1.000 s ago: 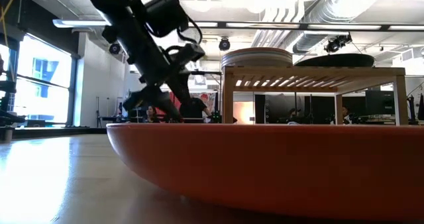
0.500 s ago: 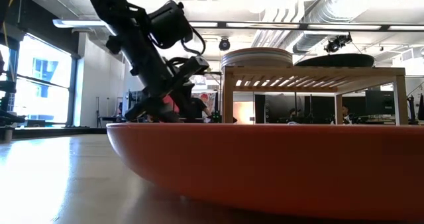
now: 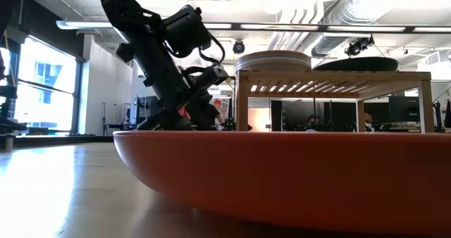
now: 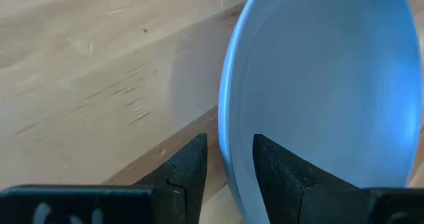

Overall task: Place and stack plates onto a shelf
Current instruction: Stack the blue plate on top of the green plate

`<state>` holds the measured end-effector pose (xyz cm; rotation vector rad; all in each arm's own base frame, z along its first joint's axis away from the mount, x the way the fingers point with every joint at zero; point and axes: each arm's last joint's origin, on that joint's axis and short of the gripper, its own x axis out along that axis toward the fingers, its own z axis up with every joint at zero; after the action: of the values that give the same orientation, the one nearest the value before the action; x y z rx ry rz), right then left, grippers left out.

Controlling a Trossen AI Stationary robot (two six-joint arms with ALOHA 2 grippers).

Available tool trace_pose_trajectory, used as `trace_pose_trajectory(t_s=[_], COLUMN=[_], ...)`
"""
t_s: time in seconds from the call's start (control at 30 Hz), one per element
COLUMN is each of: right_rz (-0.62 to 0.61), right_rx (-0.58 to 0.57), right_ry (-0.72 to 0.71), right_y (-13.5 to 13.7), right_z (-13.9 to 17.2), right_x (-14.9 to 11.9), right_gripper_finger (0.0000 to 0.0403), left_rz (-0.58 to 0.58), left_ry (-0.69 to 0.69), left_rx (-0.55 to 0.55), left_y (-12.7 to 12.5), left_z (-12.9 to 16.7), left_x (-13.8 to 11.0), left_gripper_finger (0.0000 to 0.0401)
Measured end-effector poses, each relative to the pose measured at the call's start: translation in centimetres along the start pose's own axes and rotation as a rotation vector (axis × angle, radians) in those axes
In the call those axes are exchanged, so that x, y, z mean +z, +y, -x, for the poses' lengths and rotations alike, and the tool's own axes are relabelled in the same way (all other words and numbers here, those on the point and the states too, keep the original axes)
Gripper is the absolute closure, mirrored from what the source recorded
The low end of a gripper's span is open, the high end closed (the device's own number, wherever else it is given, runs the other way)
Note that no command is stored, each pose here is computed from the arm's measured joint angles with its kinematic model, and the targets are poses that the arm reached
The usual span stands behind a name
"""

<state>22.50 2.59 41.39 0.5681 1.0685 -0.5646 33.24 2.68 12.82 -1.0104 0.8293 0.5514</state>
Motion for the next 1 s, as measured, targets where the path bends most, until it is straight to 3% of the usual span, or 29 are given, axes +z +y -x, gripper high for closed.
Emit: trace_pose_trajectory(t_s=[0.37, 0.77, 1.0], right_rz=[0.0, 0.049, 0.04], right_rx=[-0.001, -0.001, 0.015], right_ry=[-0.001, -0.002, -0.016], right_y=[0.0, 0.0, 0.2], right_z=[0.0, 0.0, 0.0], right_x=[0.0, 0.0, 0.1], right_gripper_finger=[0.0402, 0.0402, 0.0402], left_rz=[-0.063, -0.092, -0.111], left_ry=[0.01, 0.012, -0.04], left_rx=[-0.007, -0.016, -0.031], left_y=[-0.2, -0.8, -1.3], left_z=[0.1, 0.4, 2.1], left_x=[-0.2, -1.0, -0.6], left_gripper_finger=[0.0392, 0.0399, 0.04])
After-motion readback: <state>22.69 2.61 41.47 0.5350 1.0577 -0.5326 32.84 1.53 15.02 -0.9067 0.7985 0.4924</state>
